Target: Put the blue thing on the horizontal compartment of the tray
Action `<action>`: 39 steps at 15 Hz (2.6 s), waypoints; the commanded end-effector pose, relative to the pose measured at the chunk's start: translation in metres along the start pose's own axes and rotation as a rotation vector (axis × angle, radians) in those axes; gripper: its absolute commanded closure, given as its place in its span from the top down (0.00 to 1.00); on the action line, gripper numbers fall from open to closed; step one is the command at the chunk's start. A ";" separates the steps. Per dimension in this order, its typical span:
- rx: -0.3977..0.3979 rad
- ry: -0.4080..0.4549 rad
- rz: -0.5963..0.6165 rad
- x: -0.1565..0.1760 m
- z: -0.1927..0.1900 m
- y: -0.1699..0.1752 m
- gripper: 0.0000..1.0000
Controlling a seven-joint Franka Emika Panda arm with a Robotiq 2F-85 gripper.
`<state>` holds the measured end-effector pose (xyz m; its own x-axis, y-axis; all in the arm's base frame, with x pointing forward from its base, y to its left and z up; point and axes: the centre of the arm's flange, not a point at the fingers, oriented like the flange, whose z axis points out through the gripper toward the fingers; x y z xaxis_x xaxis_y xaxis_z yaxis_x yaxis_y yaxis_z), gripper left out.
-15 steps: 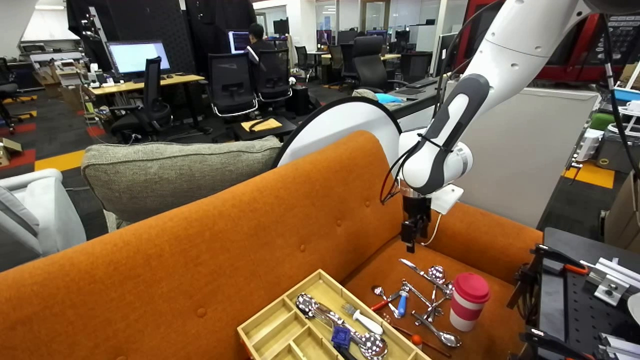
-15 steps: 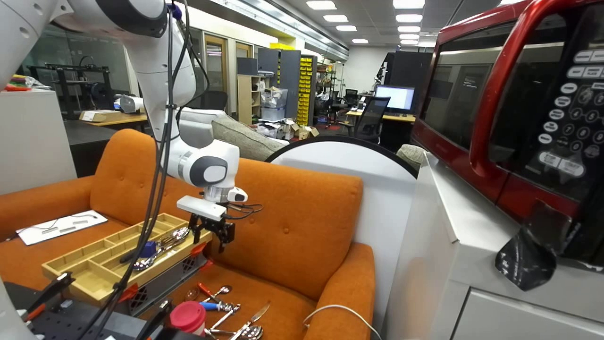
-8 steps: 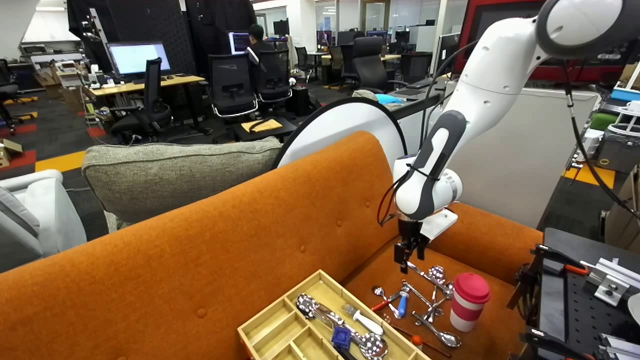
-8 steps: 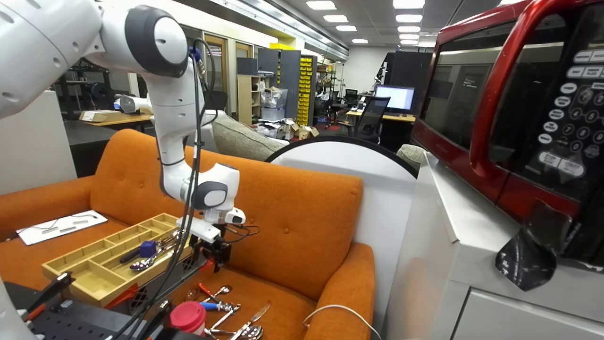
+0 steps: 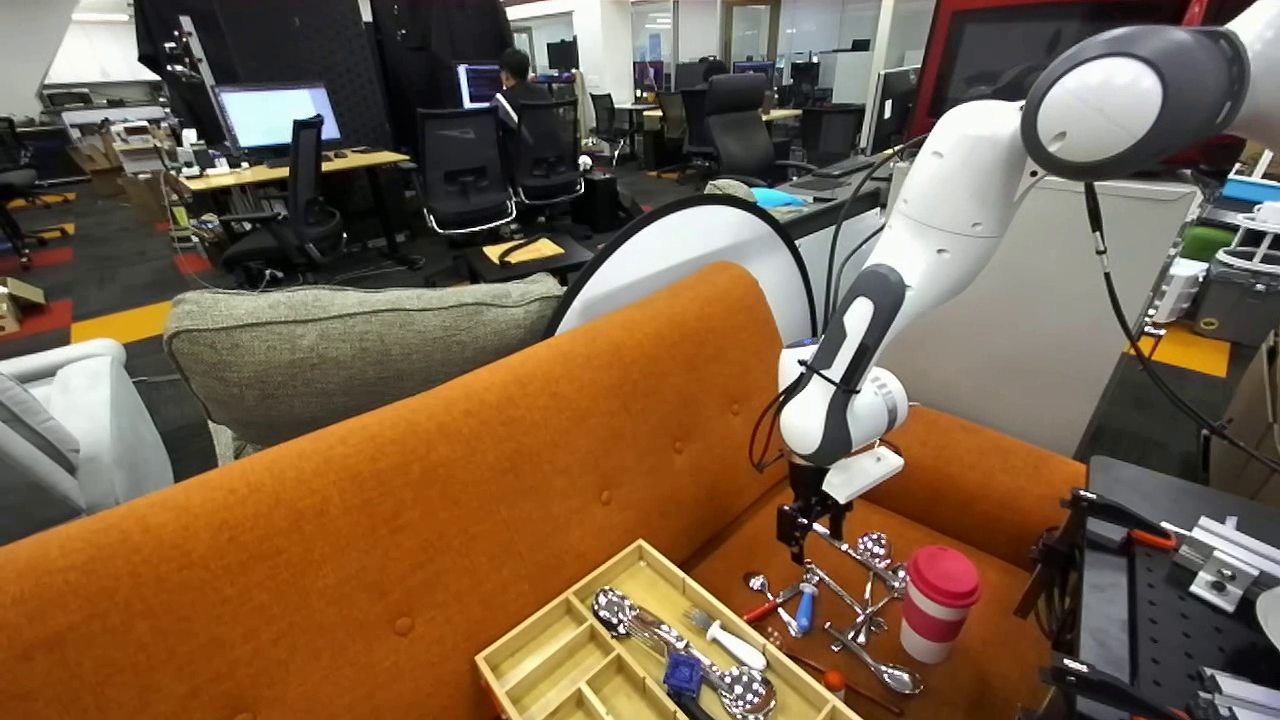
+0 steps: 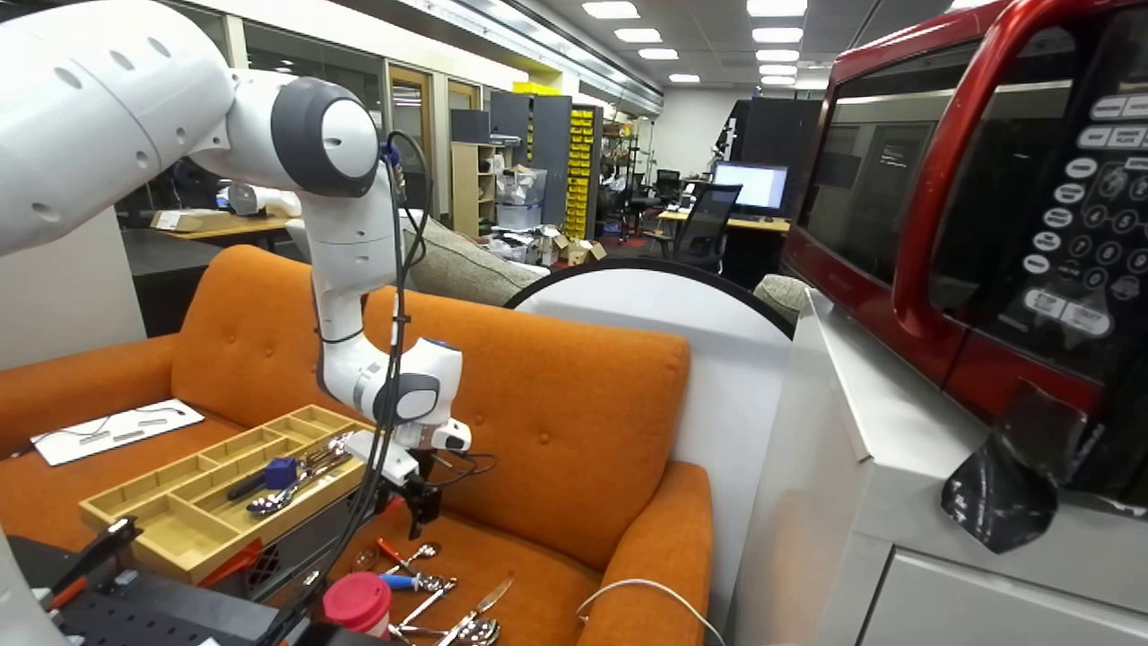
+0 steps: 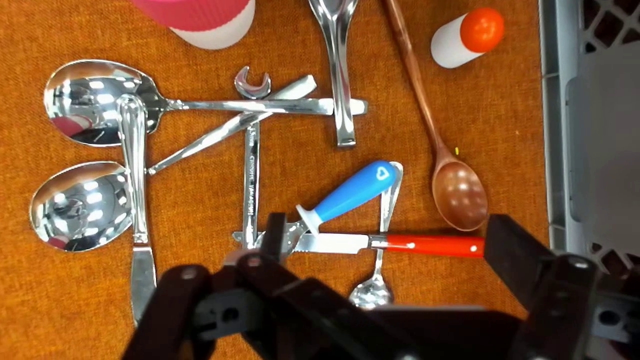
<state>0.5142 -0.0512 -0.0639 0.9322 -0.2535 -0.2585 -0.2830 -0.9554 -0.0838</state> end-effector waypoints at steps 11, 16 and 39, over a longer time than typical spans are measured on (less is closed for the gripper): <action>0.121 -0.002 0.379 0.026 0.076 0.020 1.00; 0.090 0.011 0.353 0.023 0.078 0.020 1.00; 0.195 0.050 0.667 0.017 0.129 0.028 1.00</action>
<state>0.4919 -0.0607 -0.1916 0.5934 -0.7565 -0.2749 -0.7969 -0.6002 -0.0688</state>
